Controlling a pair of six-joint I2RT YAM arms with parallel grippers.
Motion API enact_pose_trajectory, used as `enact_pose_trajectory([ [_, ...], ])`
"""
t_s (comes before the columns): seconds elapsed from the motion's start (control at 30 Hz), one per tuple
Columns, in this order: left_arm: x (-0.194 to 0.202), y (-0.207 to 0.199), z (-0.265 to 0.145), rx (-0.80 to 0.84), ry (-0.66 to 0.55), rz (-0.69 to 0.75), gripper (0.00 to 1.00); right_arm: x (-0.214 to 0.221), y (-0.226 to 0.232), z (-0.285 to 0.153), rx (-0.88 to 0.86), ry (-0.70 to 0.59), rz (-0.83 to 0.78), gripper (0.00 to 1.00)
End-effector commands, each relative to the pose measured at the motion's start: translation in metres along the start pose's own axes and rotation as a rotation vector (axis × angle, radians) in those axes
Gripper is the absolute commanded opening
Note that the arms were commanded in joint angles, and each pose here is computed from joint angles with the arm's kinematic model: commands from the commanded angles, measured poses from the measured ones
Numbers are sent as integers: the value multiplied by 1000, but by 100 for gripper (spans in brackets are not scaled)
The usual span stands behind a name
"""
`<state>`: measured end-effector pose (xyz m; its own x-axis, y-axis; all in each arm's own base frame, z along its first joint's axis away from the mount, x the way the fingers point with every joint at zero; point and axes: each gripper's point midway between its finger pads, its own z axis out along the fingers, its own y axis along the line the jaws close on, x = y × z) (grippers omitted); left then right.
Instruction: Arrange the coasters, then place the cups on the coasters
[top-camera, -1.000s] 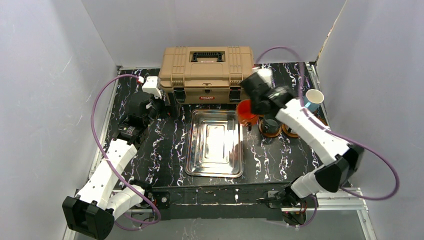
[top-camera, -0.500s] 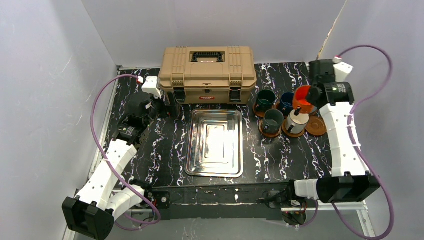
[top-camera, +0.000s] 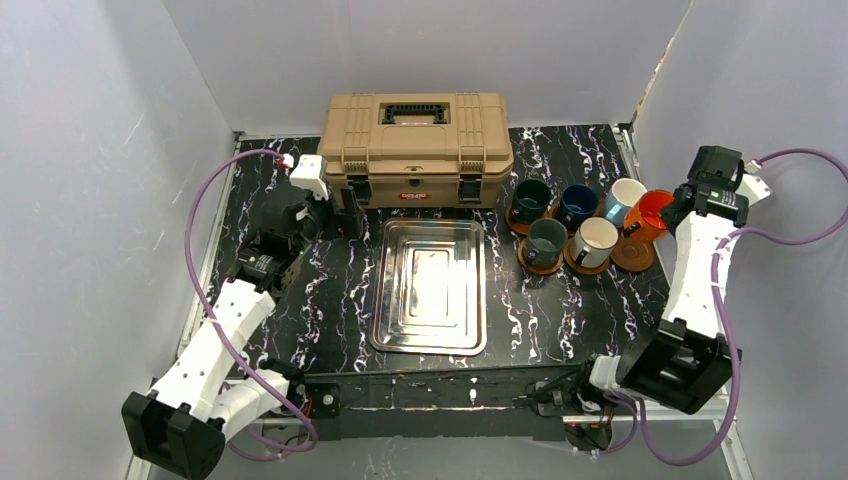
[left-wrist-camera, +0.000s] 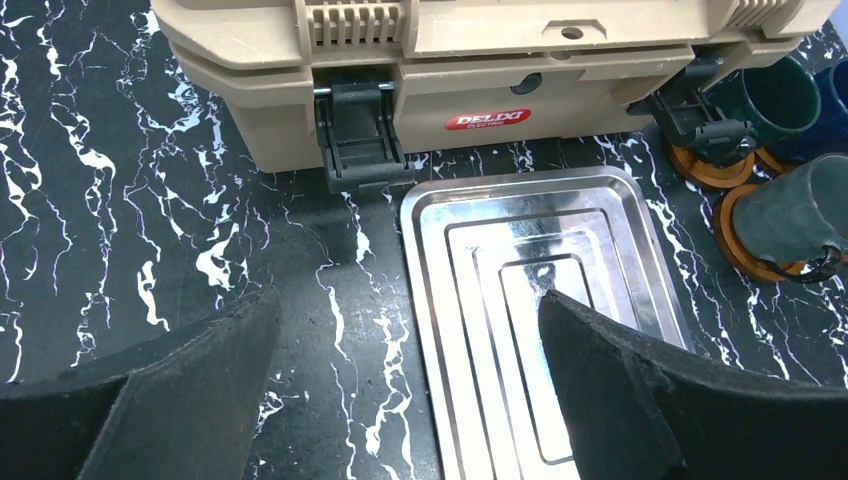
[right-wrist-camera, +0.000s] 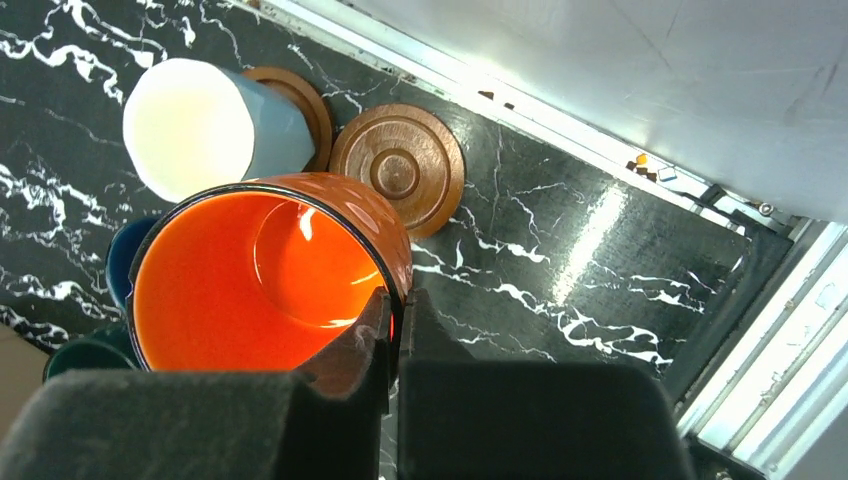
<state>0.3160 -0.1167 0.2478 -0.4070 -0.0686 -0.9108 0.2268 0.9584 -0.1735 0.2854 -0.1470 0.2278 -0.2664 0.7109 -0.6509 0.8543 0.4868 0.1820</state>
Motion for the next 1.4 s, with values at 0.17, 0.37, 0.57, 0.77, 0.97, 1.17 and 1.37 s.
enact_pose_trajectory([
  [0.17,-4,0,-4,-16,-2,44,98,-24,-1,42,3,-61,146,1],
  [0.37,-1,-2,-1,-15,13,51,98,-12,-6,62,22,-36,100,1],
  [0.57,1,-2,0,-15,23,56,98,1,-11,82,50,8,38,1],
  [0.77,3,-2,2,-14,29,57,98,5,-14,93,56,28,-17,1],
  [0.97,4,-4,2,-8,32,61,98,12,-12,103,41,69,-81,1],
  [1.17,4,-6,2,-2,34,67,98,17,-9,112,28,98,-133,1],
  [1.37,5,-8,2,1,34,71,98,19,-6,120,19,131,-179,1],
])
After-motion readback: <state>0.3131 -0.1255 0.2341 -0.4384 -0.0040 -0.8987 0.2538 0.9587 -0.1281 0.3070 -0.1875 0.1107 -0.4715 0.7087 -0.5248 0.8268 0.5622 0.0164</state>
